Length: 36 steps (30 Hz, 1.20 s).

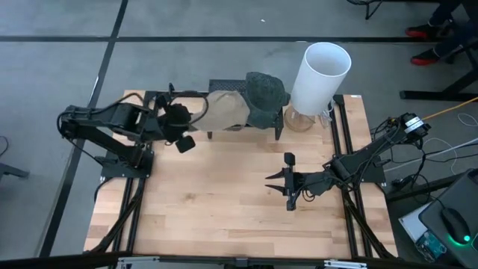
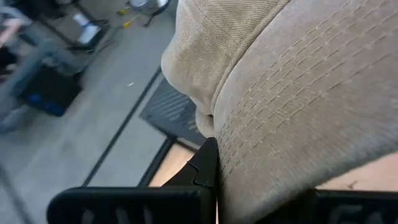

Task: Pick & Place hat
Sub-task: Adjust the brown caps on the shelf

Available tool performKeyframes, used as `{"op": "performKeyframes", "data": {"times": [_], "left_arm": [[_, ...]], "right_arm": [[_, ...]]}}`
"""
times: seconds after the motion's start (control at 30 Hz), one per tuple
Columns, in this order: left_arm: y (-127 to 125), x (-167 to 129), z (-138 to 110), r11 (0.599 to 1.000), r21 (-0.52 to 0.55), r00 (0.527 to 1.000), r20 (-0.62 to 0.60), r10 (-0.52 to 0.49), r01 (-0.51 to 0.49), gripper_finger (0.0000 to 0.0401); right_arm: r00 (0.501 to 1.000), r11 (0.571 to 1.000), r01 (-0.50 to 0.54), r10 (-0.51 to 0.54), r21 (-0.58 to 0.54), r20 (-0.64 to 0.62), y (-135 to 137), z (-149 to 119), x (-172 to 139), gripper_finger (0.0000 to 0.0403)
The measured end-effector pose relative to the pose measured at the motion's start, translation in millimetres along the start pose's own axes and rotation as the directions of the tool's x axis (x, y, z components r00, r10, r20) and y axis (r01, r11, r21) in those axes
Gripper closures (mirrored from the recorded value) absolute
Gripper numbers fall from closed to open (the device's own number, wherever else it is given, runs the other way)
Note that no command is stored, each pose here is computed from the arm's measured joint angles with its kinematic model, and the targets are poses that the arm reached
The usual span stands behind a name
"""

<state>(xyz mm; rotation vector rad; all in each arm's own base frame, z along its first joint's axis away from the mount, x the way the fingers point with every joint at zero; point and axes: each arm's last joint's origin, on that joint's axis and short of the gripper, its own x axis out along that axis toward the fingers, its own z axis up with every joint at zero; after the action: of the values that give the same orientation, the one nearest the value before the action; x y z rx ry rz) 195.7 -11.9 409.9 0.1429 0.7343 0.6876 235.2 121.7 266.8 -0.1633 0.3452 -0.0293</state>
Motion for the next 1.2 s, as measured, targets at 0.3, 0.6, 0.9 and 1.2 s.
{"op": "performKeyframes", "data": {"times": [0.3,0.6,0.9,1.2], "left_arm": [[-7.5,2.9,4.4,0.997,0.077,1.000,-0.005,0.006,-0.006,0.0378],[-42.7,60.1,12.1,0.883,0.365,0.943,-0.038,0.332,-0.296,0.0378],[-68.0,119.7,8.5,0.812,0.489,0.890,-0.139,0.435,-0.320,0.0344],[-90.3,166.5,-2.1,0.682,0.600,0.800,-0.112,0.590,-0.419,0.0333]], "right_arm": [[1.000,1.000,0.000,0.000,0.001,0.001,-0.1,0.1,0.0,0.0299],[1.000,1.000,0.000,0.000,0.004,0.006,-0.1,0.7,0.0,0.0299],[1.000,1.000,0.000,0.000,0.001,0.000,-0.1,0.0,0.0,0.0299],[1.000,1.000,-0.008,0.008,0.001,0.000,0.2,0.0,0.0,0.0299]]}}
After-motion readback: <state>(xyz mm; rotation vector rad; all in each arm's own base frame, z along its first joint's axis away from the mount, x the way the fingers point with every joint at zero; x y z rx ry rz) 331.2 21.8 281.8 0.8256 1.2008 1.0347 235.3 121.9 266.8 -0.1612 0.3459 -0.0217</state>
